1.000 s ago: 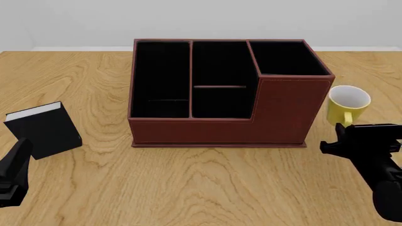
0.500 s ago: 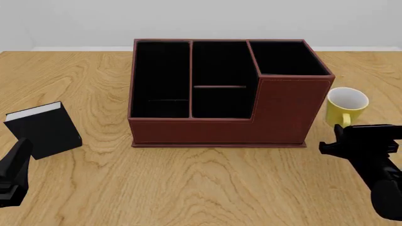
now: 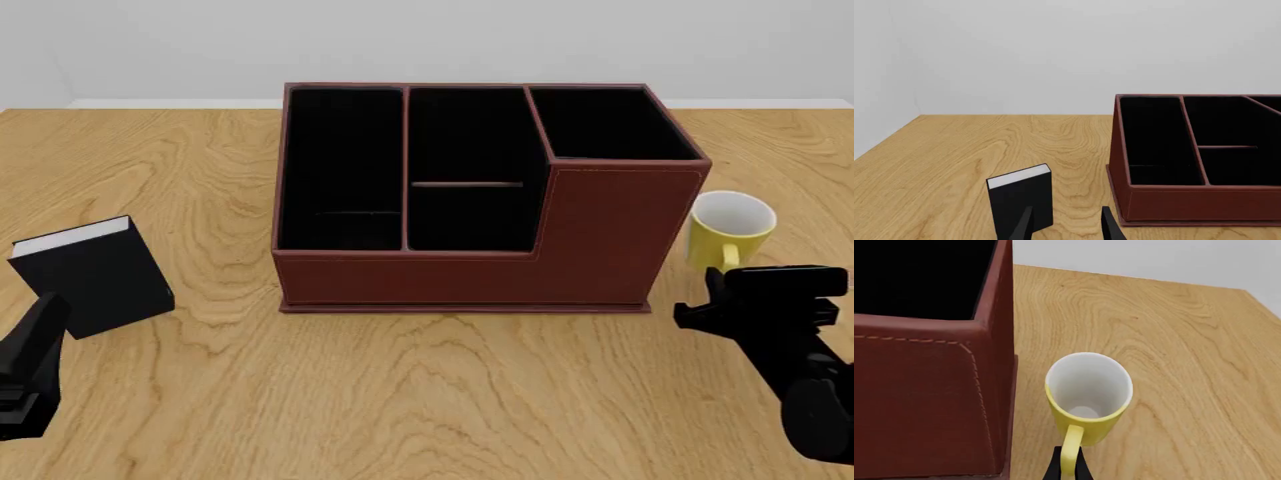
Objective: Pick up the yellow and white mug and place it to the right of the caddy.
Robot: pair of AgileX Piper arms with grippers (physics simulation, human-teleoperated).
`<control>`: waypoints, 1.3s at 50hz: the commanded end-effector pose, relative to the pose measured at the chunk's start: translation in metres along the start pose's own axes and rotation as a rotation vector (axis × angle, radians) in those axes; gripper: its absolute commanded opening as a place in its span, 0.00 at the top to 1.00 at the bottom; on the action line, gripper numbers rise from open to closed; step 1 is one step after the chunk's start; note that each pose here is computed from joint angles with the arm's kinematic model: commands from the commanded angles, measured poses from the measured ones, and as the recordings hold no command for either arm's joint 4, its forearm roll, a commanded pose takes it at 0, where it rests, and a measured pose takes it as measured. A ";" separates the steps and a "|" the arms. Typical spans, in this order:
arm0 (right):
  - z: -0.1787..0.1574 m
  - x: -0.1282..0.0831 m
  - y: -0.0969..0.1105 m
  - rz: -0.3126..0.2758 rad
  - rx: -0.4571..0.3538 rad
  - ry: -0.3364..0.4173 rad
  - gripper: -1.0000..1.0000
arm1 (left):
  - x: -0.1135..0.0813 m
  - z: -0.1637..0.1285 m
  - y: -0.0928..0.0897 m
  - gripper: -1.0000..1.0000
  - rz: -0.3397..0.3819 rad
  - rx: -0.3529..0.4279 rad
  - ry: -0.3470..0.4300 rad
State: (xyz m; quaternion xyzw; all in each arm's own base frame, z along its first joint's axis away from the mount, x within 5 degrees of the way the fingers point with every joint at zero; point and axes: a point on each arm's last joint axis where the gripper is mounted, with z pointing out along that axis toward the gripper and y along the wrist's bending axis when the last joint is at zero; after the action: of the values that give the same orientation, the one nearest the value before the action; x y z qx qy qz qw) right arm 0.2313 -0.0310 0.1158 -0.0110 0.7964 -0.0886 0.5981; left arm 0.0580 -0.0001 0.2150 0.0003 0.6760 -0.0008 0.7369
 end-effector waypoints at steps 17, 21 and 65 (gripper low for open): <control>0.007 0.004 0.000 0.009 0.000 0.013 1.00 | 0.000 0.000 0.000 0.00 0.000 0.000 0.000; 0.008 0.005 0.000 0.011 0.001 0.016 1.00 | 0.000 0.000 0.000 0.00 0.000 0.000 0.000; 0.017 0.013 -0.002 0.011 0.009 0.047 1.00 | 0.000 0.000 0.000 0.00 0.000 0.000 0.000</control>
State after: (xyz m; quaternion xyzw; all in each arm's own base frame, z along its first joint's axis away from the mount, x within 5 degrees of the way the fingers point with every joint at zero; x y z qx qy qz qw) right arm 0.2406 -0.0358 0.1001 -0.0060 0.8102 -0.0904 0.5791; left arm 0.0580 -0.0001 0.2150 0.0003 0.6760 -0.0008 0.7369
